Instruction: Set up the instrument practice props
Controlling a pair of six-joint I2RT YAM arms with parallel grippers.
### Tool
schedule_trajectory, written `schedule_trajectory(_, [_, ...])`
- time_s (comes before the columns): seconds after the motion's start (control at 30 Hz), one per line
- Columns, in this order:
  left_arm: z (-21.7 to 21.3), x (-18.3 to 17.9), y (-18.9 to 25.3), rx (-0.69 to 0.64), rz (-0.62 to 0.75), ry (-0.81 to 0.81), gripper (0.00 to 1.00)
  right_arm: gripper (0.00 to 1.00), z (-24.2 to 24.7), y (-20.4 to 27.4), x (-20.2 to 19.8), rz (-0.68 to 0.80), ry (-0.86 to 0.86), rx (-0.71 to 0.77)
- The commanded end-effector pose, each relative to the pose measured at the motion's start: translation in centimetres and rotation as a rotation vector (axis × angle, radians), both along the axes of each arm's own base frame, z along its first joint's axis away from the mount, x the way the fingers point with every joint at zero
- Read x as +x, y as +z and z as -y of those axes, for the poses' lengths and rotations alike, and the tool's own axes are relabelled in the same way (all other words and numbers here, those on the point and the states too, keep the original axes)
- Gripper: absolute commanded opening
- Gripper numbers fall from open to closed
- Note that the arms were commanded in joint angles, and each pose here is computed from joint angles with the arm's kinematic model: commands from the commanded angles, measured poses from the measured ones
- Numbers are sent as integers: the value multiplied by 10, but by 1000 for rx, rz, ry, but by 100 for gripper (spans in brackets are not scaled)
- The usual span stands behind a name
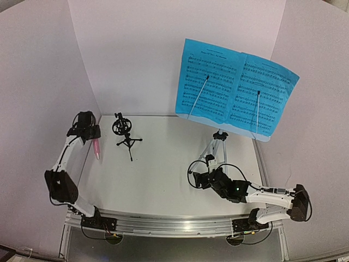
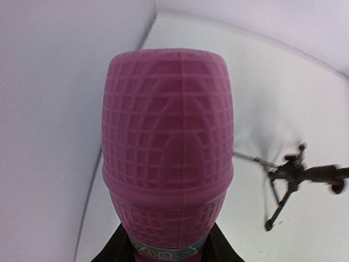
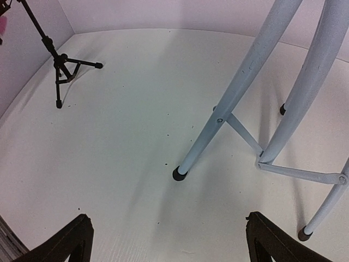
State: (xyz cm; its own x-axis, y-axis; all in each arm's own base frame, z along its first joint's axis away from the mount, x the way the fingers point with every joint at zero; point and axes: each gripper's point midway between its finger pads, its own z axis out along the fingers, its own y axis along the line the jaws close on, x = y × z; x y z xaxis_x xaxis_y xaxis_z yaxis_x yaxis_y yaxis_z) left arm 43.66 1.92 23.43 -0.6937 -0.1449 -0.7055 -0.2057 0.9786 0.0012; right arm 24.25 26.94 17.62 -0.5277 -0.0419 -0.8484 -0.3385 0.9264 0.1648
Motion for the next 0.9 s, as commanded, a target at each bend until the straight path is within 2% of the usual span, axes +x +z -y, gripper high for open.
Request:
schedule_trajectory(0.0, [16, -9, 179, 94, 588, -169, 10, 95, 3, 7, 0, 20, -7, 5])
schedule_trajectory(0.1, [46, -30, 247, 42, 819, -314, 12, 95, 4, 7, 1, 23, -9, 1])
schedule_trajectory(0.2, [74, -45, 291, -19, 946, -418, 12, 95, 2, 7, 1, 24, -3, -3])
schedule_trajectory(0.3, [110, -63, 314, -83, 1037, -524, 13, 96, 3, 7, 1, 25, -8, -3])
schedule_trajectory(0.5, [172, -89, 295, -159, 1072, -774, 13, 96, 7, 5, 0, 23, -15, 0])
schedule_trajectory(0.7, [186, -81, 280, -123, 1112, -853, 12, 96, 11, 4, -1, 27, -20, -2])
schedule_trajectory(0.87, [189, -69, 272, -125, 1109, -846, 9, 96, 14, 7, -2, 35, -25, 5])
